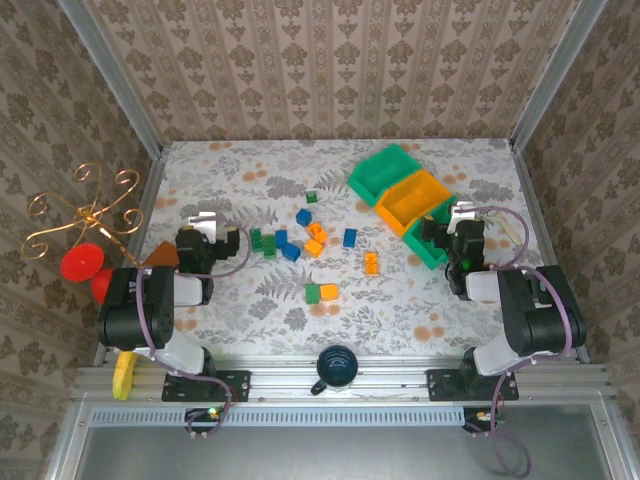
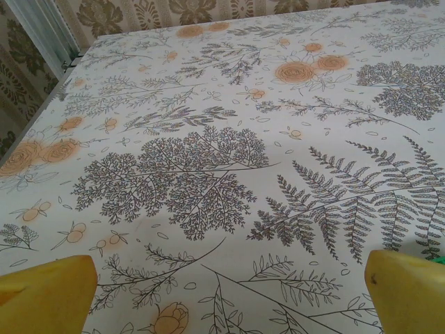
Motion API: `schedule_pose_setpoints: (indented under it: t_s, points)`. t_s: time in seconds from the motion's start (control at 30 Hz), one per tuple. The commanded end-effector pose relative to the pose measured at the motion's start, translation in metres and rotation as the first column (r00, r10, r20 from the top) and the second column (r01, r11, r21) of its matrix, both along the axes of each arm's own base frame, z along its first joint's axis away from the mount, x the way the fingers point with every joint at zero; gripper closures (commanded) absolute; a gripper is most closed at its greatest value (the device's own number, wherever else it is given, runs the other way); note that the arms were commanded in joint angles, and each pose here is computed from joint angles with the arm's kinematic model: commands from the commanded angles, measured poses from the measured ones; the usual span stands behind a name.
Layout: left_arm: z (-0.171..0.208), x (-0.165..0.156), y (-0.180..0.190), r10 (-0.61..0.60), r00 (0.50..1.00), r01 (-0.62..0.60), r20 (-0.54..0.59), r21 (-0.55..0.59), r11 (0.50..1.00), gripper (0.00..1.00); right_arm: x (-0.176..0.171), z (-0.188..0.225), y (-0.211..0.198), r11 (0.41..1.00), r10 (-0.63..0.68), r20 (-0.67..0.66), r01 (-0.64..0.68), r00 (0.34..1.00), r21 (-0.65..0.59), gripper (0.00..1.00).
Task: Sort the legos into containers by color
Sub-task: Rotate the container at the top-center of the table.
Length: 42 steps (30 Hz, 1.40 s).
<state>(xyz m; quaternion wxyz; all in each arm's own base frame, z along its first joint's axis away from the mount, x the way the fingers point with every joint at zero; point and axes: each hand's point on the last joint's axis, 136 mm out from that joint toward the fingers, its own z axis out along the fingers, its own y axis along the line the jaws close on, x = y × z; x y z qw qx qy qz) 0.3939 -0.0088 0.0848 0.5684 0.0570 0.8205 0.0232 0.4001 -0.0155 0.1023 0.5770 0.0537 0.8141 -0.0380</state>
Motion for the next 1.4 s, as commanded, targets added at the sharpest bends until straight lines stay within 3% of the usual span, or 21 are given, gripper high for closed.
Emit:
schedule_pose_setpoints:
  t_s: [0.0, 1.37]
  points:
    - [0.0125, 0.0076, 0.0016, 0.007, 0.999, -0.007, 0.033, 0.005, 1.000, 0.00, -0.0026, -0.0033, -0.0014, 1.000, -0.013, -0.005, 0.013, 1.000, -0.003, 0.00]
    - [0.0129, 0.0072, 0.0041, 0.008, 0.999, -0.008, 0.034, -0.018, 1.000, 0.00, -0.0026, -0.0024, -0.0012, 1.000, -0.013, -0.002, 0.013, 1.000, -0.003, 0.00]
